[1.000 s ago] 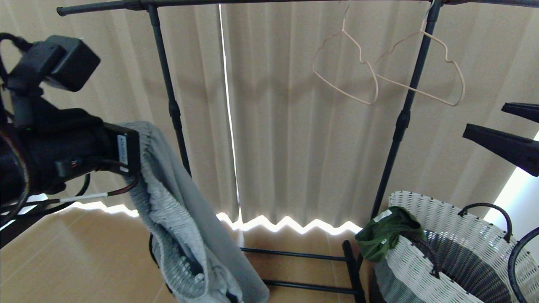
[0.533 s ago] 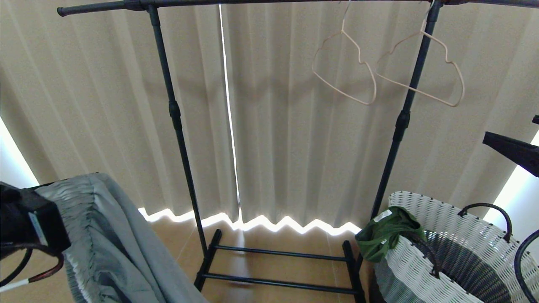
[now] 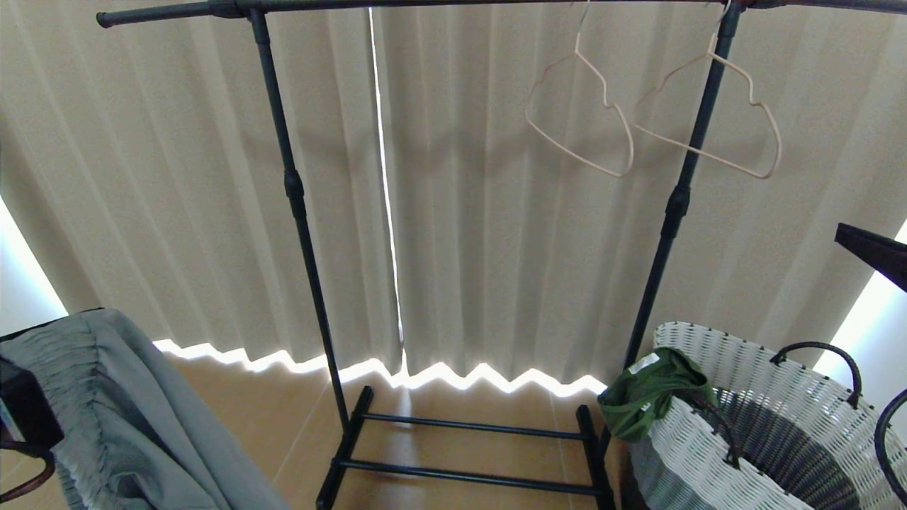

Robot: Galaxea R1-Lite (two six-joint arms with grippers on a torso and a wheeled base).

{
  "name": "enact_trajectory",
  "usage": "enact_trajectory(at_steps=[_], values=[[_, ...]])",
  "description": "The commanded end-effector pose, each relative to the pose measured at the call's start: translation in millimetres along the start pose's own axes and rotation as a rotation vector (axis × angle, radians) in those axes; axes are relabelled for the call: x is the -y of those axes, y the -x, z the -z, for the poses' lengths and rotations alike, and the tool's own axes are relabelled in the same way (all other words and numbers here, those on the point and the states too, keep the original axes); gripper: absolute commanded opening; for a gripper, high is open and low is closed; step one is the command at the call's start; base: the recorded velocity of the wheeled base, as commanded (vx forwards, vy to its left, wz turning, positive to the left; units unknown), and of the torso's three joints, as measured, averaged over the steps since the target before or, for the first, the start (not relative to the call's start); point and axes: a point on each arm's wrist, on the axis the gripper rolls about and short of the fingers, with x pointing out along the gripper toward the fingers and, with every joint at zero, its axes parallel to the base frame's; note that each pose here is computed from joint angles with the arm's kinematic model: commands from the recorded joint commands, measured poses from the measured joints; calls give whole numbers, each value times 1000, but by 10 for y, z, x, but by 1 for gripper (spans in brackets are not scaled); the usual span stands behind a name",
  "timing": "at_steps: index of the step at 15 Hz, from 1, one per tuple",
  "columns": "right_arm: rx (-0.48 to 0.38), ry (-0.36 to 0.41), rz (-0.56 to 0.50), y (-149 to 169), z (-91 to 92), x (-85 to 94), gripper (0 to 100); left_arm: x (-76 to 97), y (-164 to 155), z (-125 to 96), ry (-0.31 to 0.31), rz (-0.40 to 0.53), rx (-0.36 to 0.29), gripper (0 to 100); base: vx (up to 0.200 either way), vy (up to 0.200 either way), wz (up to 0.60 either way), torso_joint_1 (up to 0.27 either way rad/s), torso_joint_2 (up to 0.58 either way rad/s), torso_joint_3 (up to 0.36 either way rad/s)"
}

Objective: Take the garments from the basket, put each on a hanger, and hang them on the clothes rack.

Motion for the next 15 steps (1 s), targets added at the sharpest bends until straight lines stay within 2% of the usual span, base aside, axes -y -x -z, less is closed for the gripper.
enact_trajectory(at_steps=[1,3,9,15], values=[[-16,-4,-4,-46,26,6,100,6,-26,-10,3,46,1,0,0,0,0,0,0,0],[-27,-8,-6,-30,70,-8,100,12,-25,-11,3,79,5,0,0,0,0,0,0,0],[-44,-13,-10,47,172,-48,100,13,-26,-7,0,80,3,0,0,0,0,0,0,0],[-47,-12,-11,62,187,-55,100,8,-15,-5,-2,75,6,0,0,0,0,0,0,0]])
